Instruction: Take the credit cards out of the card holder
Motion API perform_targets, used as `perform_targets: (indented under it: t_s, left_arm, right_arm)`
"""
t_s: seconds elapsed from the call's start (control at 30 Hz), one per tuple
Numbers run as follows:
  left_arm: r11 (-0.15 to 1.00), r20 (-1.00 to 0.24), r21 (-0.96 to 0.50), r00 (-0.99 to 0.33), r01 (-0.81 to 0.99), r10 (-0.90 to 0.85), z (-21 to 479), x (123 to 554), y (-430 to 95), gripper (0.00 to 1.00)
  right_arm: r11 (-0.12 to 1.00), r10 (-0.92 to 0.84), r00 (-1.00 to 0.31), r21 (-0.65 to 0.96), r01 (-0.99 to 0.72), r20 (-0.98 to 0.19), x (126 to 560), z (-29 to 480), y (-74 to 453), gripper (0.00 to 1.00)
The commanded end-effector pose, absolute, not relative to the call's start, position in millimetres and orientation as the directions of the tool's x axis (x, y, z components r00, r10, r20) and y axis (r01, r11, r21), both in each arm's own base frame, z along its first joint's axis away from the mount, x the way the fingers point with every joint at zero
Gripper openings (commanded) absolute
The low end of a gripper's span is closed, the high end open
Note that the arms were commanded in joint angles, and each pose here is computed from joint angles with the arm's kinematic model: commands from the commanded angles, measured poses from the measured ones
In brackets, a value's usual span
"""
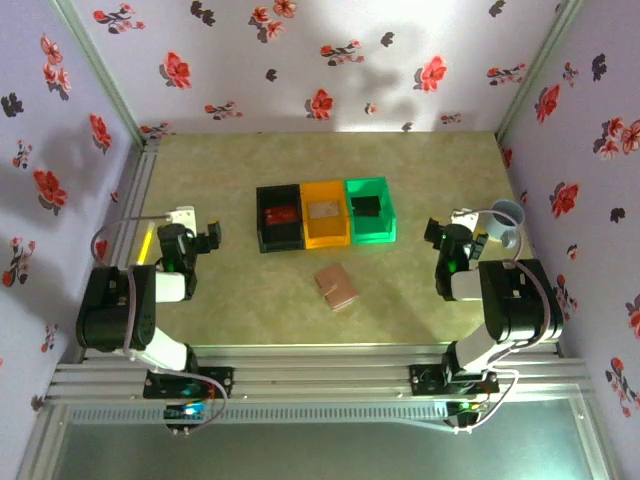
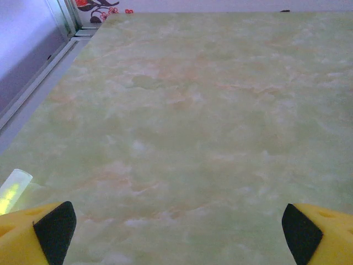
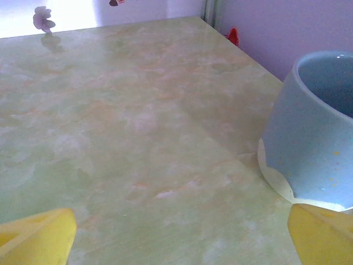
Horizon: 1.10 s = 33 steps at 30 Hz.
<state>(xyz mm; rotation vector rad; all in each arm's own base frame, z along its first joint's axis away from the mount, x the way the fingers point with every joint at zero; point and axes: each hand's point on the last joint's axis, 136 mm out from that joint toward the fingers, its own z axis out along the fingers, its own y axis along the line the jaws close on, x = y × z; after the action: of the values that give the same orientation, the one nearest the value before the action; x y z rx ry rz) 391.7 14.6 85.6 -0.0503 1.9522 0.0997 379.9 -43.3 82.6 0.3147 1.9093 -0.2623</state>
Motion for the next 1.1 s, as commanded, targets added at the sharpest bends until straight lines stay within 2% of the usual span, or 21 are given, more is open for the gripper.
perform_targets:
  t_s: [0.0,1.07]
  left_arm:
    - [0.995,-0.937,0.065,-0.347,-0.077,0.035,94.9,398.2,13.8,1.0]
    - [0.995,-0.937,0.064,-0.347,-0.077,0.034,94.7,398.0,13.7,1.0]
  right_arm:
    - [0.936,0.117,-0.298,0.005,0.352,-0.947,385.0,91.8,-44.6,0.99]
    - [0.942,0.11,-0.299,0.004,0.335,-0.948,385.3,92.2,-42.2,0.99]
